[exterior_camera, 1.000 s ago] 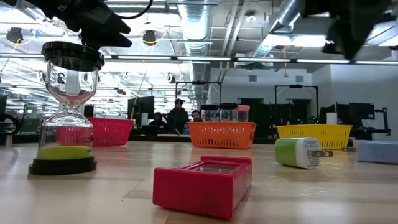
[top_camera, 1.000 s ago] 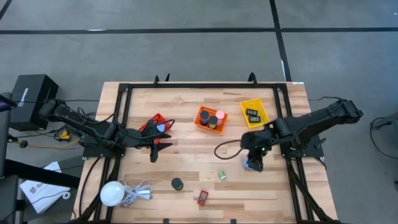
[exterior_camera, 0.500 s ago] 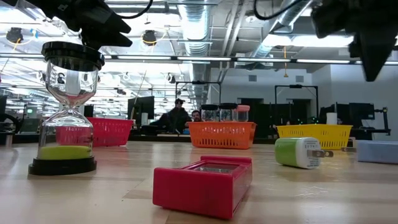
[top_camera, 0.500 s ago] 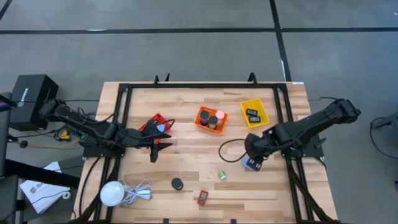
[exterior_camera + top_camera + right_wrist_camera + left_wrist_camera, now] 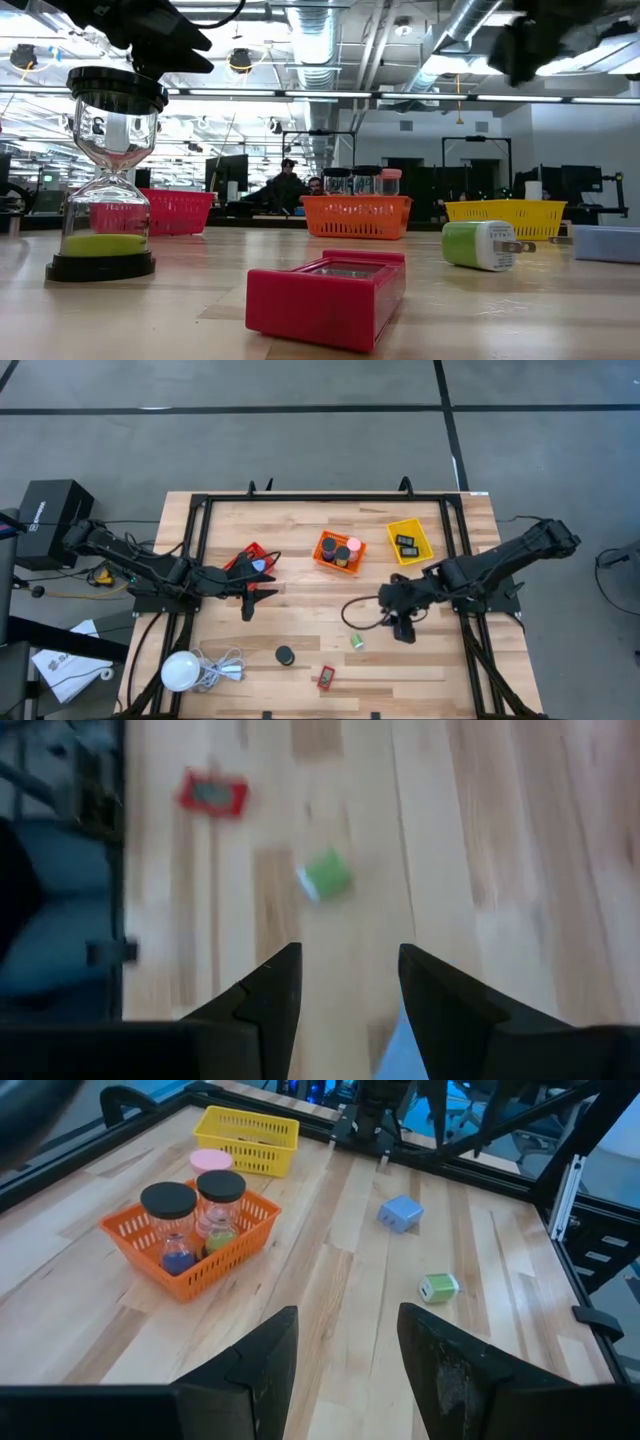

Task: Pick & Place Office items
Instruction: Put the red digital timer into the yellow basket

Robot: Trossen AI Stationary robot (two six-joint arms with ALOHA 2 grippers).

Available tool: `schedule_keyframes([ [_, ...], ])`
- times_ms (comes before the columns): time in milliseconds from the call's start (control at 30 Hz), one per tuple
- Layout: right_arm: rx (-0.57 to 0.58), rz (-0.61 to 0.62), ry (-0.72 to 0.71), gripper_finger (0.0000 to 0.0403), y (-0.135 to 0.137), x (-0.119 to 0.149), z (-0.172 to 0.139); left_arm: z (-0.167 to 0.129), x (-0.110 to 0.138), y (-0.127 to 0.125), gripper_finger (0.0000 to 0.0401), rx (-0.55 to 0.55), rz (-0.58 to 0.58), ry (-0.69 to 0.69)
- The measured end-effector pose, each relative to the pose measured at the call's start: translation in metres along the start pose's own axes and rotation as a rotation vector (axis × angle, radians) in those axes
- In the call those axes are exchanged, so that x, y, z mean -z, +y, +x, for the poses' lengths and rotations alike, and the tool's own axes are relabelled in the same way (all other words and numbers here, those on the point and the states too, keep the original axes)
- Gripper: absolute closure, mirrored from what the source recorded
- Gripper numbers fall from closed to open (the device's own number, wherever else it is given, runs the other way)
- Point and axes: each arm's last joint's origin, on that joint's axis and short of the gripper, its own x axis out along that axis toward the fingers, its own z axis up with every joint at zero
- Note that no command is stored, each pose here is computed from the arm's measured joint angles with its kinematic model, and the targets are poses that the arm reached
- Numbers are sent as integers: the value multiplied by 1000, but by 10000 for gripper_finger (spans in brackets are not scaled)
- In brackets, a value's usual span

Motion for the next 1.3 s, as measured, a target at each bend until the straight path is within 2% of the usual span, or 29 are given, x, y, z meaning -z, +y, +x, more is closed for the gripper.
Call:
schedule_keyframes([
  [133, -36, -90, -118, 237, 3, -15, 6, 0, -1, 0, 233, -1, 3, -7],
  [300, -74, -294, -248, 193, 12, -34, 28, 2, -2, 3, 233, -15, -4, -12],
  [400, -66, -447, -266, 162, 16, -42, 56, 2, -3, 4, 233, -23, -7, -15],
  [467, -115, -540, -257, 151, 21, -49, 69, 2, -4, 4, 233, -21, -10, -21],
  [567, -193, -639, -252, 148, 35, -61, 89, 2, -4, 4, 233, -21, -10, -23],
  [700, -227, -760, -185, 148, 46, -72, 125, 2, -4, 4, 233, -19, -12, -26],
  [867, -279, -822, -121, 148, 62, -87, 167, 2, -4, 4, 233, -11, -11, -23],
  [1033, -305, -850, -45, 148, 82, -96, 196, 2, -4, 3, 233, 14, -13, -18],
  [1300, -317, -901, 121, 148, 105, -86, 226, 2, -4, 3, 233, 15, -15, -19],
])
